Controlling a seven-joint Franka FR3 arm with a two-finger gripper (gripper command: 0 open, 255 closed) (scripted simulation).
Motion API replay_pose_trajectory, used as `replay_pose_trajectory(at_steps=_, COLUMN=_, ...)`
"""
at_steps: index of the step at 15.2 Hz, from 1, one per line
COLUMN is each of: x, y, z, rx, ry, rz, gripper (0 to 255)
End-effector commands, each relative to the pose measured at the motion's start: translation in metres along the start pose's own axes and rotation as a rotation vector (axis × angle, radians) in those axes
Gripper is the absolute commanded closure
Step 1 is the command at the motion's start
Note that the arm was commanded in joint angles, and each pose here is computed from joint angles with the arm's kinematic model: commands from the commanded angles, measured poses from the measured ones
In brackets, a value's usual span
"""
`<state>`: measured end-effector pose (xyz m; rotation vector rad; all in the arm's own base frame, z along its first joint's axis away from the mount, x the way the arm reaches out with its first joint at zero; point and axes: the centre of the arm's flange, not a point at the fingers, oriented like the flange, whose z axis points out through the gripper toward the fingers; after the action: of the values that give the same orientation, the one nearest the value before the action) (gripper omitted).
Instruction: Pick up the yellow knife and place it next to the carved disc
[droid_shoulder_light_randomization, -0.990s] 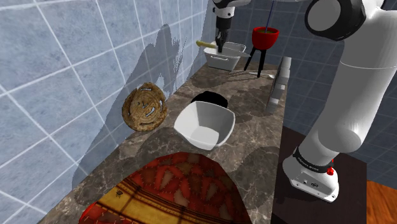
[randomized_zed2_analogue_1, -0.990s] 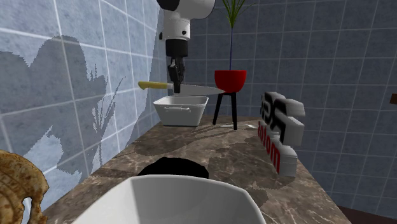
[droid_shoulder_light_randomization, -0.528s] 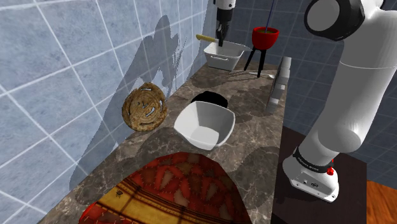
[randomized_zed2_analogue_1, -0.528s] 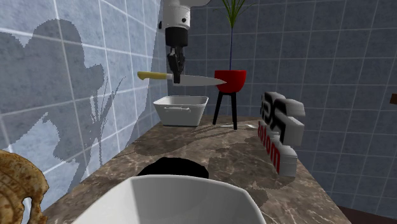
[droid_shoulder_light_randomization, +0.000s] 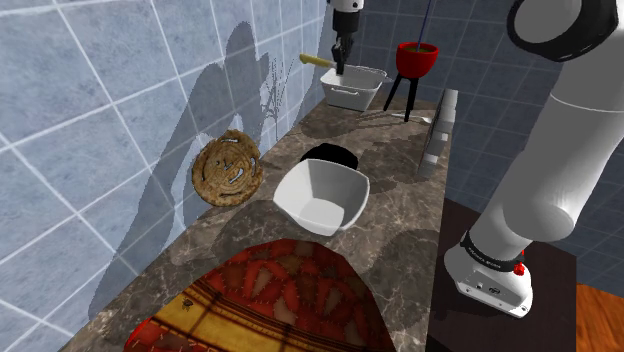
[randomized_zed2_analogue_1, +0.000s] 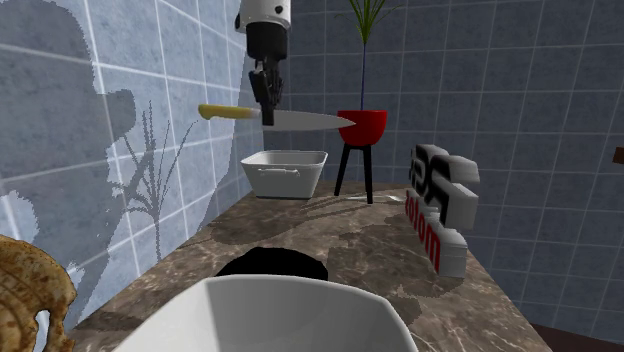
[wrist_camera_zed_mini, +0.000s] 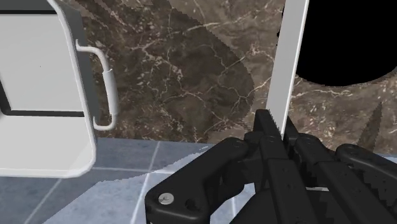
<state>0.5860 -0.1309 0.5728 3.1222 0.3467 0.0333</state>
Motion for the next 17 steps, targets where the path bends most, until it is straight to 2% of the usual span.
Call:
replay_pose_trajectory(at_steps=1, x=0.002, y=-0.025, z=-0.001, rx=0.000, ry=0.000, rz=0.001, gripper=255)
replay_pose_trajectory(at_steps=17, x=0.008, y=-0.236, z=-0.002, rx=0.000, ry=0.000, rz=0.001, gripper=255)
